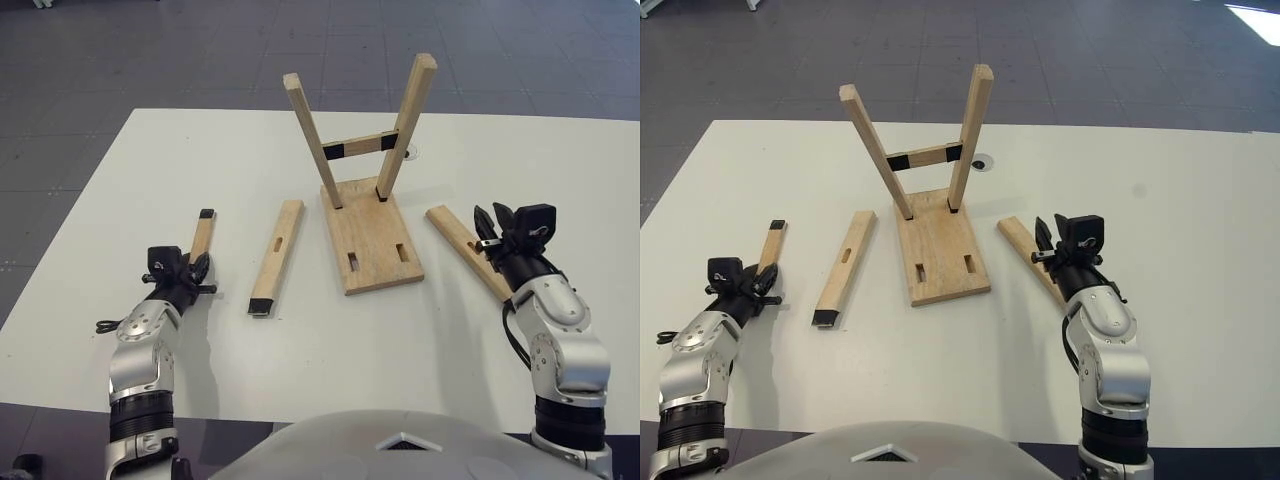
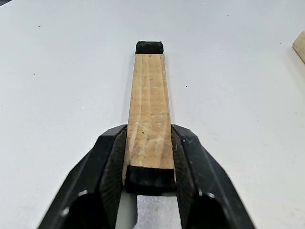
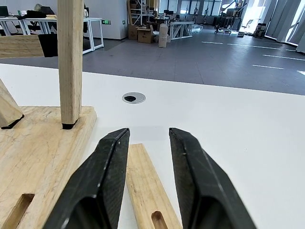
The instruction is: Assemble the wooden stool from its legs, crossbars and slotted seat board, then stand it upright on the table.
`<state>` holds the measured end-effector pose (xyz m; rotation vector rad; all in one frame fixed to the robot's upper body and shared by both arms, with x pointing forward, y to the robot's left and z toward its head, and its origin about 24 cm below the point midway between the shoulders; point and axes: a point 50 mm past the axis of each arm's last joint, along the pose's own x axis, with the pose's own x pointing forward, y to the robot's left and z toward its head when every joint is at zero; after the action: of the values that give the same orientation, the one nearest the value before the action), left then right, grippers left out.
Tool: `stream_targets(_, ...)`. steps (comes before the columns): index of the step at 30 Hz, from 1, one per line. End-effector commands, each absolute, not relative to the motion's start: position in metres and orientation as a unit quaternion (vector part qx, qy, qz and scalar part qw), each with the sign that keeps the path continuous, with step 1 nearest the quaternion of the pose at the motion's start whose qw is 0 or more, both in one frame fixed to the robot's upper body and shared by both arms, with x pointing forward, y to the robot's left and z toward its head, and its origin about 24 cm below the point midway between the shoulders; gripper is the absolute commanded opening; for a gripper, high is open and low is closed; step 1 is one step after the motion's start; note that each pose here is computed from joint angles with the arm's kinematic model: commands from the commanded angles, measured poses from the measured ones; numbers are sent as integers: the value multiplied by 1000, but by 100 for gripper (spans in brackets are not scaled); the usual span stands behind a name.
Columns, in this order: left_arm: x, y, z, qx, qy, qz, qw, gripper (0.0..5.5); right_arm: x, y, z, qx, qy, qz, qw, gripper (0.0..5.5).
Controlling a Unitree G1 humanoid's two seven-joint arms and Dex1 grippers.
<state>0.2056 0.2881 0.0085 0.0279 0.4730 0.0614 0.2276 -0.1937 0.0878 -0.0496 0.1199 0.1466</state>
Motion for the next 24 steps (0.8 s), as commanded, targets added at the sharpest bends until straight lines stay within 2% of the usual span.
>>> stream_targets(1, 217, 286, 21, 0, 174, 75, 982, 131, 233, -201, 92, -16, 58, 61, 996, 152)
stream_targets(3, 242, 283, 74, -12, 6, 96, 995, 131, 235, -208, 94, 26, 57, 53, 997, 184)
stream_targets(5, 260, 271, 118, -11, -96, 77, 992, 131, 237, -213, 97, 62, 51, 48, 996, 218)
stream_targets(7, 275, 252, 154, -8, -161, 32, 986, 131, 238, -214, 100, 82, 45, 49, 994, 250)
stream_targets(11, 298, 195, 213, -19, -239, -147, 960, 131, 238, -201, 115, 148, 21, 96, 984, 318)
stream_targets(13, 302, 167, 217, -17, -240, -239, 941, 131, 238, -187, 129, 195, 1, 153, 969, 356)
stream_targets(16, 303, 143, 208, -6, -232, -317, 920, 131, 235, -164, 150, 240, -16, 237, 941, 358)
stream_targets(20, 297, 118, 206, 34, -243, -361, 900, 131, 235, -142, 176, 270, -37, 316, 909, 358)
stream_targets(24, 286, 102, 192, 110, -244, -413, 870, 131, 241, -133, 200, 341, -66, 352, 869, 358)
